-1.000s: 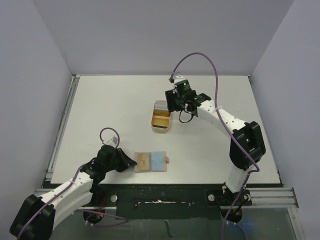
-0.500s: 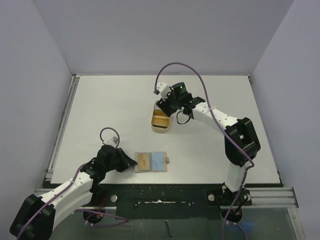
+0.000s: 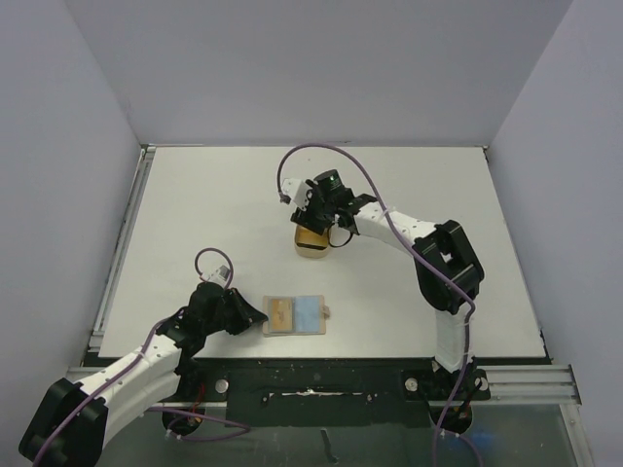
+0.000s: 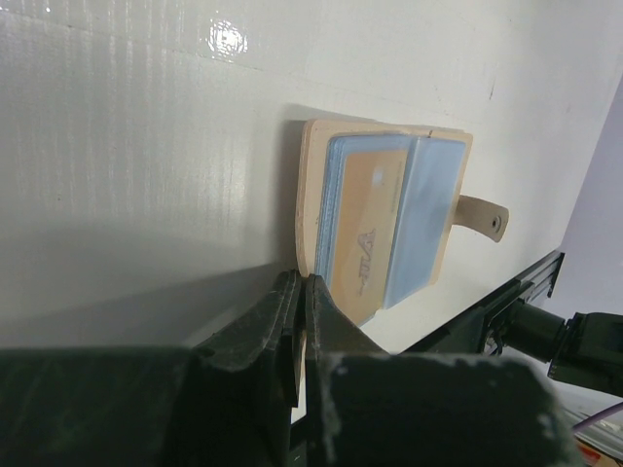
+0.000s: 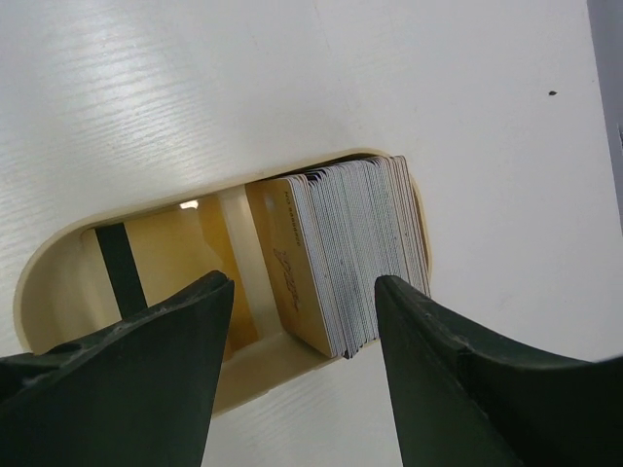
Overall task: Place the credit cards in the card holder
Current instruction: Pick up the credit card from the storage box, then insert the credit card into the card holder.
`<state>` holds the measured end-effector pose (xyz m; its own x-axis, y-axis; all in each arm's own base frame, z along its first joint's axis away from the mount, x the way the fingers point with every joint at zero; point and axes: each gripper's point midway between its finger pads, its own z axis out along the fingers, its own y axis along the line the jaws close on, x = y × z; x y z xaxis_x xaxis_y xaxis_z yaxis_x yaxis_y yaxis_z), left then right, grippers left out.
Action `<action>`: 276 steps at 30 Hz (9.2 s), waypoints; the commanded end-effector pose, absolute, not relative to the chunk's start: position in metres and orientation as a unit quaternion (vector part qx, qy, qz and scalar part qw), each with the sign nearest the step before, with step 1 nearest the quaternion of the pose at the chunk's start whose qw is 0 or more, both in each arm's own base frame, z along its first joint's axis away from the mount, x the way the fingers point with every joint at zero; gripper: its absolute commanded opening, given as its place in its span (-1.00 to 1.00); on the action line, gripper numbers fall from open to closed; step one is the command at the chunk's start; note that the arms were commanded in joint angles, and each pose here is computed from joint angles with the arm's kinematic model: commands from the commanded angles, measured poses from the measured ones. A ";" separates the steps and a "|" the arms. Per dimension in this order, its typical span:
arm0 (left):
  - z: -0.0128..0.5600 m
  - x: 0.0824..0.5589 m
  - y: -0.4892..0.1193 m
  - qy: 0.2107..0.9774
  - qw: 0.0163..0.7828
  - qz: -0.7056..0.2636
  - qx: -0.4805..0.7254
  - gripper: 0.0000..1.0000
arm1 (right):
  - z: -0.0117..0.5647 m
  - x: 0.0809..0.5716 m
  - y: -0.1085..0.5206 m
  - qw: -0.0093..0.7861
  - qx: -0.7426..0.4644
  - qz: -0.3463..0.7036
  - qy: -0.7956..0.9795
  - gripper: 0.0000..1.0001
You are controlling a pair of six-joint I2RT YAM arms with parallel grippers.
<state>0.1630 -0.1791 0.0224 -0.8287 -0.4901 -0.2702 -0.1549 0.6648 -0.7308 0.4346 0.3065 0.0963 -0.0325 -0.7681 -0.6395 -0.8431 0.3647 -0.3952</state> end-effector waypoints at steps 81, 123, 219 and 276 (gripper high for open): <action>0.044 0.176 -0.183 0.874 0.256 -0.375 -0.176 -0.67 | 0.190 0.417 0.306 0.509 -0.460 0.062 0.725 -1.00; 0.269 0.191 -0.225 0.686 0.343 -0.629 -0.129 -0.72 | 0.284 0.165 0.351 0.333 -0.123 0.686 0.635 -1.00; 0.051 0.183 -0.234 0.874 0.235 -0.410 -0.118 -1.00 | 0.073 0.191 0.268 0.295 -0.103 0.147 0.938 -0.39; 0.033 0.180 -0.246 0.878 0.234 -0.397 -0.127 -1.00 | 0.012 0.173 0.275 0.240 -0.096 0.155 0.954 -0.76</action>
<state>0.1721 -0.2434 0.0286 -0.8777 -0.3917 -0.2759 -0.0517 0.6500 -0.7582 0.1844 0.2867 0.0169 -0.8552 -0.0843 -0.5114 -0.2564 0.9263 0.2761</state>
